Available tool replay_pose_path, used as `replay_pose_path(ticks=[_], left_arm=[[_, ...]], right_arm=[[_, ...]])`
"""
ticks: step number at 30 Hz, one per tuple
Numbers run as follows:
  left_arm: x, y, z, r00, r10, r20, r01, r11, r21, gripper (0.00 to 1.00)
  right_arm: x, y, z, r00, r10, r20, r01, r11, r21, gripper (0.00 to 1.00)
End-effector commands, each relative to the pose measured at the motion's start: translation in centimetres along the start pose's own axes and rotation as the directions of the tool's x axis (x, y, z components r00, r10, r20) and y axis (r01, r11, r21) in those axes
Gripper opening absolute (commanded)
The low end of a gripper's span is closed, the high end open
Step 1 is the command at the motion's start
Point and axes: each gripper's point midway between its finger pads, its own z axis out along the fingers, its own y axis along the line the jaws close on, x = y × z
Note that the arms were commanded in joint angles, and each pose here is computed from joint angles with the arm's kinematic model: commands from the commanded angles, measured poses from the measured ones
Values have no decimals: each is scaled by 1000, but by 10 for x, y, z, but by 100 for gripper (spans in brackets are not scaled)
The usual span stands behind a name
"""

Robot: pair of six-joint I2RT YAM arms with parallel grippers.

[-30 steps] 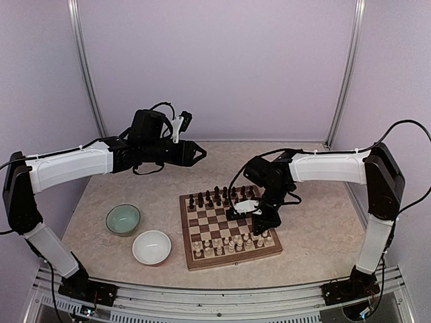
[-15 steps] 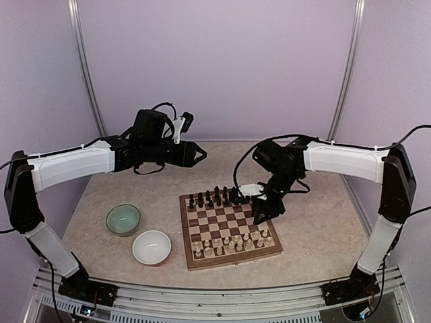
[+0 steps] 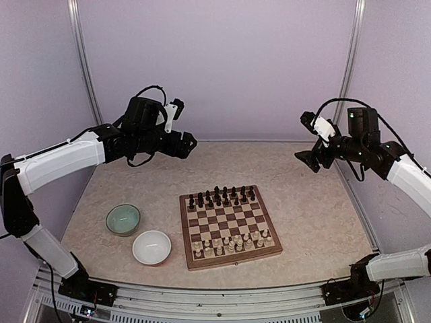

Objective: Set up the chess pieces on the board
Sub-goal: Reset both arms

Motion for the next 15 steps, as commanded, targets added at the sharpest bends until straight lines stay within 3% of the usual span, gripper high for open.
replay_pose_path(ticks=[1,6,10,15], left_arm=[[-36,42,-49,995,-7,97,25,981,-193,99],[-50,81,-90,981,-23,195,91,932,-350,99],[-41,101,-112,963,31,268,97,886,-453,99],[-20,109,-127,938,70,338,102,880,-464,99]], right_arm=[[-12,-60,-15,986,129,108,-154,950,271,99],[-14,-101,-45,937,269,222,-338,855,393,99],[0,-102,-44,904,350,246,-419,837,351,99],[25,-98,-54,846,411,340,-517,790,331,99]])
